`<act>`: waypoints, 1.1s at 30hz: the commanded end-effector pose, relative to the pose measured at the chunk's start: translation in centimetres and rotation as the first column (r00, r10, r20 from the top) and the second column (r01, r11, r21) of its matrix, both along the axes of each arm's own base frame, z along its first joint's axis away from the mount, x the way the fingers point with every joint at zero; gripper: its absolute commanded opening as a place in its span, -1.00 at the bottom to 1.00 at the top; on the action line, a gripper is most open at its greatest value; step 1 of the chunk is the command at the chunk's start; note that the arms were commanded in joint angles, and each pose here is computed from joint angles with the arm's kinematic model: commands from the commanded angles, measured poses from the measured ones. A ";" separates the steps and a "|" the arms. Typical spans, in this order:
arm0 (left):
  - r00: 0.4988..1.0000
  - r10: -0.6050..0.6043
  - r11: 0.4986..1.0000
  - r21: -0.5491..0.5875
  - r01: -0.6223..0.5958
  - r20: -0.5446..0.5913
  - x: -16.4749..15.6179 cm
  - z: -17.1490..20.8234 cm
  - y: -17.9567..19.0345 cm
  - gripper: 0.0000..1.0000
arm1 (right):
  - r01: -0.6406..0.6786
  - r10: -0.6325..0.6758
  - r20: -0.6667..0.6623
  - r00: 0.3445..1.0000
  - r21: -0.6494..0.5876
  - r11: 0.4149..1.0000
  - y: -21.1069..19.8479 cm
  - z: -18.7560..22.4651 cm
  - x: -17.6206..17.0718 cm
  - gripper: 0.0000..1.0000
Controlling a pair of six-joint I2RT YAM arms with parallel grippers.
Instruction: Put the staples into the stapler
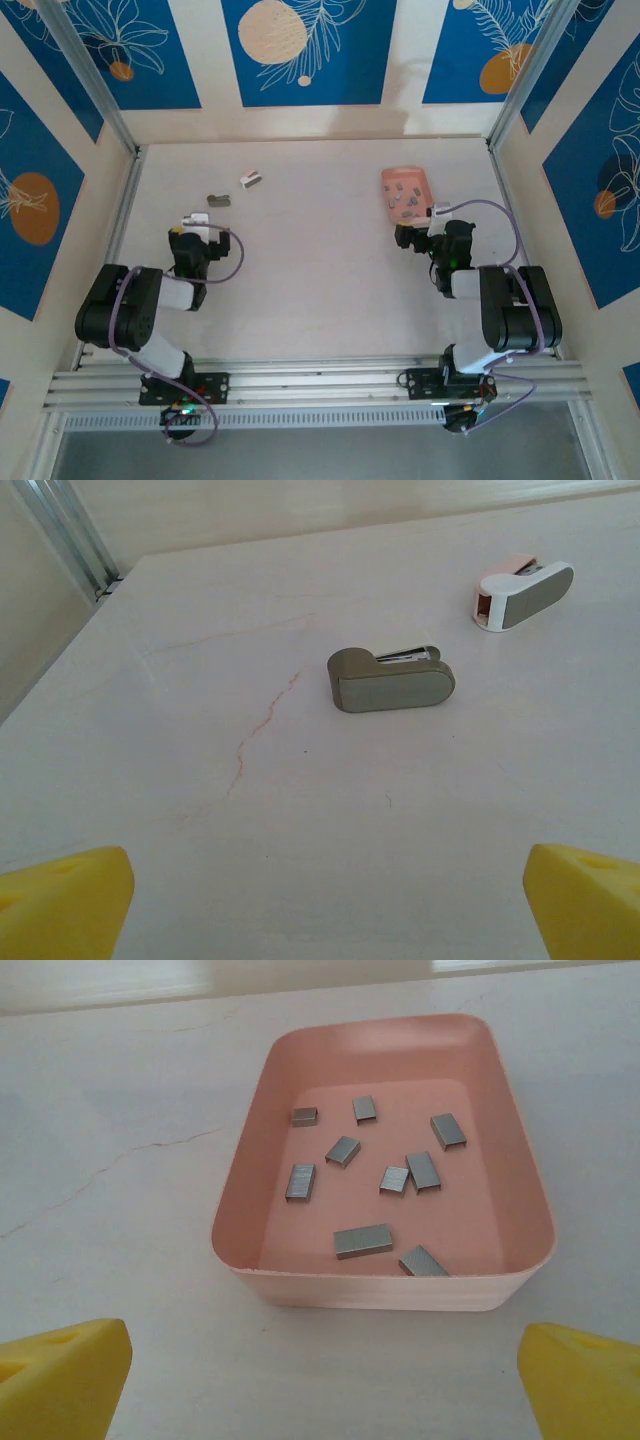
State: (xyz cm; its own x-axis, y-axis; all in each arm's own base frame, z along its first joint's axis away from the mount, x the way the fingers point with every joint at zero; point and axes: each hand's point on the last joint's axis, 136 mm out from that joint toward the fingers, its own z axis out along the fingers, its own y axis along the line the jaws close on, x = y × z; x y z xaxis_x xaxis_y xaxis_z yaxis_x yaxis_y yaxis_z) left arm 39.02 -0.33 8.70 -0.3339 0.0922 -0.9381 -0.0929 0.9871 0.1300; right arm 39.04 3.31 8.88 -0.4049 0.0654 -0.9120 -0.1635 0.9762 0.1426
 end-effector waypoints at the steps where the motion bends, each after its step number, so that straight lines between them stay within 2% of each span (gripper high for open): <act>1: 1.000 -0.007 1.000 -0.014 0.007 0.022 0.2 0.7 -0.1 1.00 | 0.010 -0.010 0.010 1.000 0.002 1.000 0.0 0.4 0.5 0.98; 33: 1.000 -0.010 1.000 -0.019 0.010 0.016 0.3 0.6 -0.1 0.99 | 0.010 -0.010 0.012 1.000 0.004 1.000 -0.1 0.5 0.6 0.98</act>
State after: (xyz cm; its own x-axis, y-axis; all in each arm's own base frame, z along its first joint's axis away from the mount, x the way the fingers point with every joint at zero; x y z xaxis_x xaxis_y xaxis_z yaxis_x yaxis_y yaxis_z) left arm 39.02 -0.39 8.69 -0.3340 0.0918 -0.9381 -0.0898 0.9876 0.1286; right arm 39.04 3.31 8.88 -0.4049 0.0654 -0.9120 -0.1635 0.9762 0.1426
